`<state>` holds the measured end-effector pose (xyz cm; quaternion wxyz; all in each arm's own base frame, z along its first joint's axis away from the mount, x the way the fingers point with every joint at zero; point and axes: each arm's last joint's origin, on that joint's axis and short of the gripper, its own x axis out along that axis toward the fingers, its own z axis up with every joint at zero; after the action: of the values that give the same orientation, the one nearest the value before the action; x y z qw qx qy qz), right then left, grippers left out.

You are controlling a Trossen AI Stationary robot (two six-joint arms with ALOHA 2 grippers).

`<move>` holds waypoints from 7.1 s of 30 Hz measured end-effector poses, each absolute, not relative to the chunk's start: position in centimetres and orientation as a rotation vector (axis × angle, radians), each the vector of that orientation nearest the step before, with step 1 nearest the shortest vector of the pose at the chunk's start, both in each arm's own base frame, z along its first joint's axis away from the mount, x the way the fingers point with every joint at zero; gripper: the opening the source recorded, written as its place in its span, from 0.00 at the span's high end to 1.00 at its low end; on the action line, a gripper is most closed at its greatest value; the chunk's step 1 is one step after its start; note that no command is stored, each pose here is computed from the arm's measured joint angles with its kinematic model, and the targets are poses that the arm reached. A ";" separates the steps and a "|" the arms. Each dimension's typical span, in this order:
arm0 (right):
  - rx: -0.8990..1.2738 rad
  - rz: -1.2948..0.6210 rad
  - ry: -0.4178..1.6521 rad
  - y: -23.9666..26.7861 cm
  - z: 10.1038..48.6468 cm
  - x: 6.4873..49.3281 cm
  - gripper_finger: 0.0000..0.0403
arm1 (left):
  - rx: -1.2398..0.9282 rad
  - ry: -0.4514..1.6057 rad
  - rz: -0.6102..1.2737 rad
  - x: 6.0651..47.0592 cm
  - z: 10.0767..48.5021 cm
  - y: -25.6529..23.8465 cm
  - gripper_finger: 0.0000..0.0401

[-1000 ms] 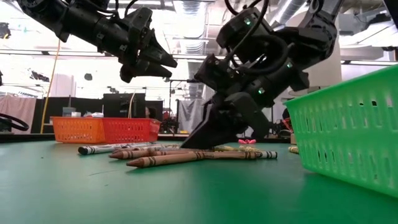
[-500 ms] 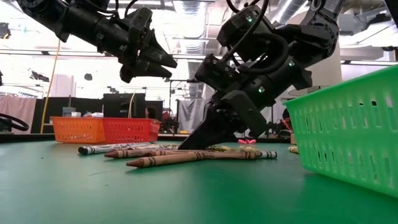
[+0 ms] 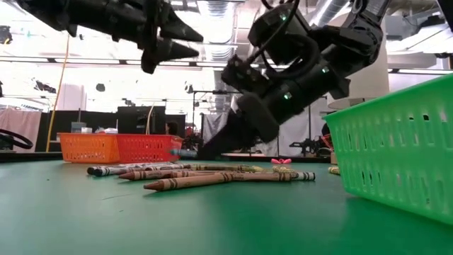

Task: Sort crayons
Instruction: Put the blue crayon into the red bin

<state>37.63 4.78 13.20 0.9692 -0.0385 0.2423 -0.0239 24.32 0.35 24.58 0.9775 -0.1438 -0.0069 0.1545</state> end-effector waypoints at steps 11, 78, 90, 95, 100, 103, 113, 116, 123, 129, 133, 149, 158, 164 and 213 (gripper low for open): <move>-0.043 -0.079 0.227 3.5 16.4 38.5 0.99 | -0.212 -0.214 0.234 21.9 26.6 -0.7 0.56; 0.002 -0.077 -0.384 1.6 22.3 38.2 0.99 | -0.136 -0.410 0.128 22.8 21.8 -1.1 0.94; -0.006 -0.089 -0.329 1.5 21.8 38.4 0.87 | -0.142 -0.408 0.171 22.8 21.8 -1.0 0.97; -0.029 -0.110 -0.245 1.3 21.0 38.6 0.75 | -0.138 -0.410 0.193 22.8 21.8 -0.9 0.97; -0.038 -0.128 -0.130 1.2 19.9 38.8 0.67 | -0.135 -0.358 0.319 22.9 21.3 -0.6 0.97; -0.044 -0.161 -0.061 1.1 19.3 38.9 0.65 | -0.120 -0.264 0.477 23.0 20.4 -0.2 0.97; -0.019 -0.173 0.033 1.1 18.3 38.9 0.67 | -0.208 -0.005 0.834 22.7 17.0 2.4 0.97; -0.011 -0.173 0.031 1.1 18.3 38.9 0.67 | -0.240 0.060 0.888 22.5 16.1 3.2 0.97; -0.013 -0.173 0.051 1.1 18.1 38.8 0.67 | -0.280 0.118 0.939 22.1 15.2 3.9 0.94; -0.013 -0.171 0.104 1.1 17.6 38.8 0.67 | -0.277 0.129 0.922 22.1 15.1 3.8 0.75; -0.019 -0.168 0.150 1.1 17.2 38.8 0.67 | -0.300 0.122 0.918 22.1 15.1 3.8 0.59; 0.290 -0.499 0.631 0.7 17.5 34.0 0.67 | -0.462 0.077 0.603 22.3 16.9 2.8 0.47; 0.522 -0.819 0.908 1.5 20.8 26.2 0.67 | -0.503 -0.026 0.549 21.5 19.1 2.0 0.47; 0.580 -0.946 1.020 3.2 20.1 24.3 0.67 | -0.514 -0.091 0.502 20.8 20.5 1.4 0.48; 0.436 -0.700 1.242 8.0 15.4 26.1 0.69 | -0.503 -0.097 0.474 20.3 21.2 0.9 0.48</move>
<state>26.09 7.98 15.37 0.7349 0.1982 0.5650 -0.3183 20.33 0.92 21.18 0.9397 -0.2462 -0.0476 0.2324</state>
